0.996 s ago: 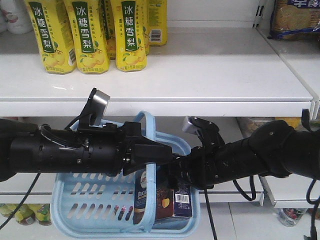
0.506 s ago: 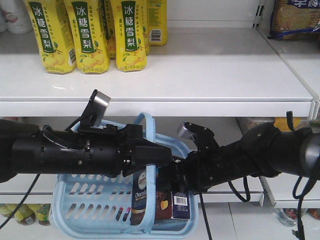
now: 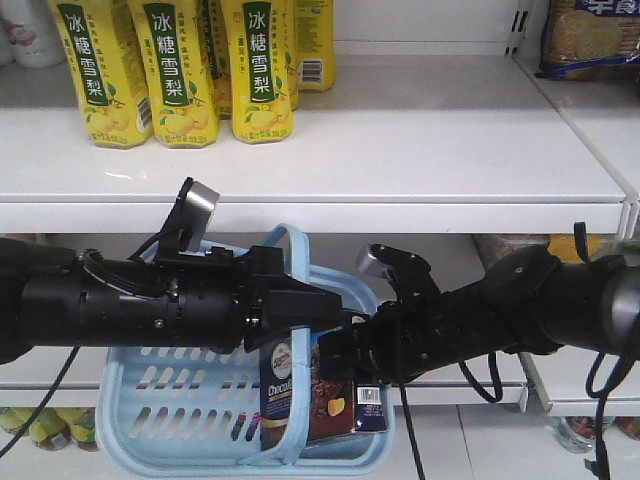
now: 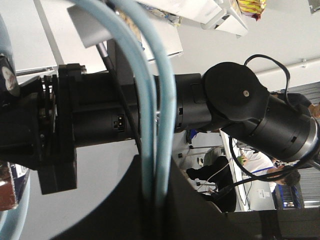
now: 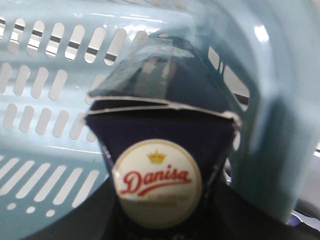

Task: Left arm holds basket, right arm returns cookies
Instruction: 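Lower the right gripper into the basket and close on the Chocofello box, then lift the cookie box out of the basket with the right gripper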

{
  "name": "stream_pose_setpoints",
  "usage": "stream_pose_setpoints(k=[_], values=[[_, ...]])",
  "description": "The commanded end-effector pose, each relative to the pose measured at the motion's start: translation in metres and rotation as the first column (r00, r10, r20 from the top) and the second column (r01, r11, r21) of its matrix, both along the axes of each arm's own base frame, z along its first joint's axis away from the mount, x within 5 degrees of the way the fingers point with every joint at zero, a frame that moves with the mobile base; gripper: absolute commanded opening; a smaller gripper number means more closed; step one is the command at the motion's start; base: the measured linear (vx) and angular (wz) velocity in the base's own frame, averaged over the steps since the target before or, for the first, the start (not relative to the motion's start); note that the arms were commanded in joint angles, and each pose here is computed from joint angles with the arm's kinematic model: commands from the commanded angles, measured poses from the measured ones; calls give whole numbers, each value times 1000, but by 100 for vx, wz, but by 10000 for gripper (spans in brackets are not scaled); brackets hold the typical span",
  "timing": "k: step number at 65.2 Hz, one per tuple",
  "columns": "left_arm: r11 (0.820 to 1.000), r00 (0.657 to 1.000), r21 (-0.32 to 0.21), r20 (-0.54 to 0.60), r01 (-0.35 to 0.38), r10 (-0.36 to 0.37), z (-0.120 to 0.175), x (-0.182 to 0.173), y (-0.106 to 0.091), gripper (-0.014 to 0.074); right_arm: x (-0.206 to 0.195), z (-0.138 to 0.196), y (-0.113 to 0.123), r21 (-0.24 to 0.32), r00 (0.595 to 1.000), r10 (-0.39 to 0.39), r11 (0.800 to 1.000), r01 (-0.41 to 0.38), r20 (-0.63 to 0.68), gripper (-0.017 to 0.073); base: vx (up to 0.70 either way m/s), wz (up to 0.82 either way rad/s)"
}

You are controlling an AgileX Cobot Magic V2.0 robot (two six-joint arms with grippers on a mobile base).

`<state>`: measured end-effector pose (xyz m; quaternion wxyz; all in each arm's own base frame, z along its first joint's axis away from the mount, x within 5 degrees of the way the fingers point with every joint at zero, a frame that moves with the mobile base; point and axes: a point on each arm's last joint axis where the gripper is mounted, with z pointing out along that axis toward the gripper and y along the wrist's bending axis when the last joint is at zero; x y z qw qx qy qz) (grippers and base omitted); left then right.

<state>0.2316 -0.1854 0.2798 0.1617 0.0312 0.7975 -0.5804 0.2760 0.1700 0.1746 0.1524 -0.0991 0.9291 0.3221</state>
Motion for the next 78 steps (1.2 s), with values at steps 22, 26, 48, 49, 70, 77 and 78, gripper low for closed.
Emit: stream_pose_setpoints(k=[22, 26, 48, 49, 70, 77, 78], values=[[985, 999, -169, 31, 22, -17, 34, -6, -3, -3, -21, 52, -18, 68, 980, -122, 991, 112, 160, 130, 0, 0], [985, 999, -169, 31, 22, -17, 34, -6, -3, -3, -32, 51, -24, 61, 976, -133, 990, 125, 169, 130, 0, 0], [985, 999, -169, 31, 22, -17, 34, -6, -3, -3, -76, 101, -44, 151, 926, -146, 984, 98, 349, 130, 0, 0], [985, 999, -169, 31, 22, -17, 34, -6, -3, -3, -78, 104, -45, 154, 922, -145, 983, 95, 359, 130, 0, 0], [985, 999, -169, 31, 22, -17, 34, -6, -3, -3, -114, 140, -67, 104, 855, -127, 991, 86, 503, 130, 0, 0], [985, 999, -169, 31, 22, -17, 34, -6, -3, -3, -127, 159, -76, 73, 812, -110, 994, 84, 573, 130, 0, 0], [985, 999, -169, 31, 22, -17, 34, -6, -3, -3, -127, 160, -77, 66, 810, -109, 994, 86, 576, 130, 0, 0]])
